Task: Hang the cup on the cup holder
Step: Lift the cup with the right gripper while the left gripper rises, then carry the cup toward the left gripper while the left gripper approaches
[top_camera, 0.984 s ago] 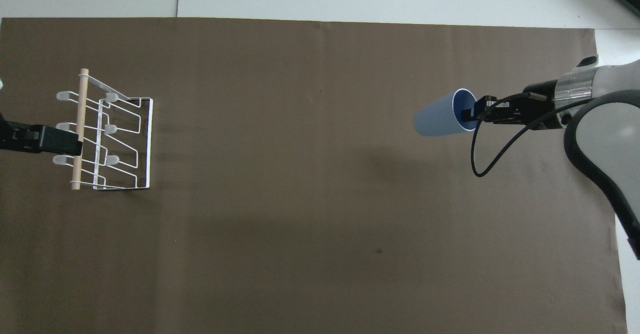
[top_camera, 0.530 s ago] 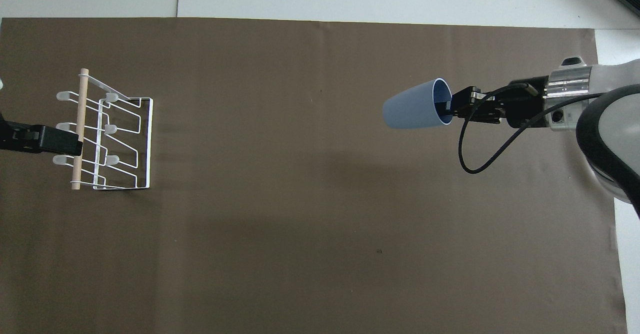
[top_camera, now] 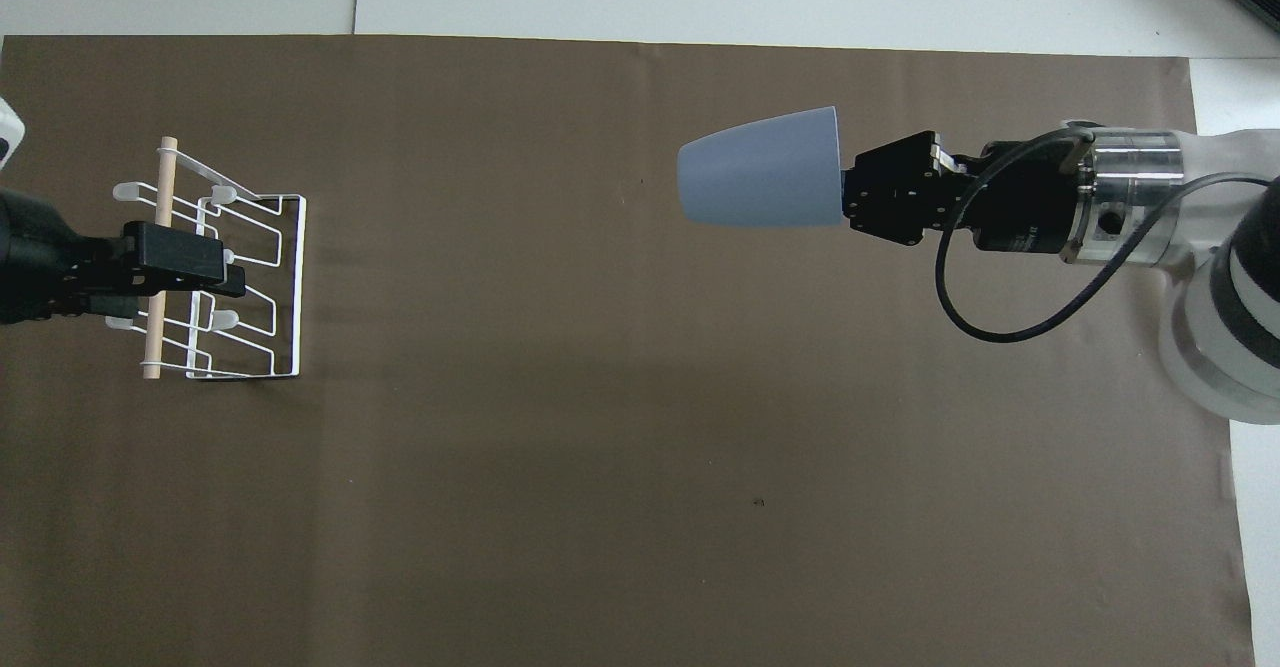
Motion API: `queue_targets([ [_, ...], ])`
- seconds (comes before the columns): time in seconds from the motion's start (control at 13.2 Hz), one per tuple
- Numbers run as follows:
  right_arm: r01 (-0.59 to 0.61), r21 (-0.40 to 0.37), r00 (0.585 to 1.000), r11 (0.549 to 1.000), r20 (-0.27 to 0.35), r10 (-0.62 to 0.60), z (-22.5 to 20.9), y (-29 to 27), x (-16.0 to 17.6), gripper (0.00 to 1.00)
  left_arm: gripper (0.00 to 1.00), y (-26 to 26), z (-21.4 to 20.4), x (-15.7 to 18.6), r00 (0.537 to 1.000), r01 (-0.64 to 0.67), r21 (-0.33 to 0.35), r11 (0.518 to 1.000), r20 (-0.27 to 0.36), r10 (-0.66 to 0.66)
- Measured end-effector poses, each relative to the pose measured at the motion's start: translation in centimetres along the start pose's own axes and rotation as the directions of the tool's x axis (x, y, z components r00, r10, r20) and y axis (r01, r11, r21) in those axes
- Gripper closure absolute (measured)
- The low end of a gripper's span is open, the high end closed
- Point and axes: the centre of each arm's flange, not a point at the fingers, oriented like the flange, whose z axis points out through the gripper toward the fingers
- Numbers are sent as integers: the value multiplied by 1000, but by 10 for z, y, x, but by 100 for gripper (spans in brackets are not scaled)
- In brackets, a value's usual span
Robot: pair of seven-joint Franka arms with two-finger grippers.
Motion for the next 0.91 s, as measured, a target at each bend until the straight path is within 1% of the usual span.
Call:
queue_targets([
  [0.08,-20,7,1000,1000,5,20,9,1,-3,95,0,8,0,-2,998,66,-52,996,15,-65],
  [0.15,-46,27,999,999,-4,46,18,1,-4,95,0,14,-2,-4,990,143,-106,984,36,-140],
  [0.23,-68,51,998,996,-10,68,29,-1,-7,95,0,21,-4,-4,973,231,-155,961,56,-224],
  [0.38,-91,60,996,994,-7,91,51,0,-14,95,0,40,0,-9,923,384,-236,893,110,-368],
  [0.45,-97,56,995,994,-5,98,60,2,-16,95,0,46,2,-12,901,433,-256,864,144,-409],
  [0.61,-103,48,995,994,7,103,70,6,-19,95,0,56,6,-17,853,522,-271,809,198,-483],
  [0.83,-116,47,993,992,6,115,75,6,-21,95,0,83,19,-31,763,646,-291,705,244,-599],
  [0.91,-130,47,992,990,8,130,75,6,-21,95,0,92,25,-36,727,686,-298,663,258,-636],
])
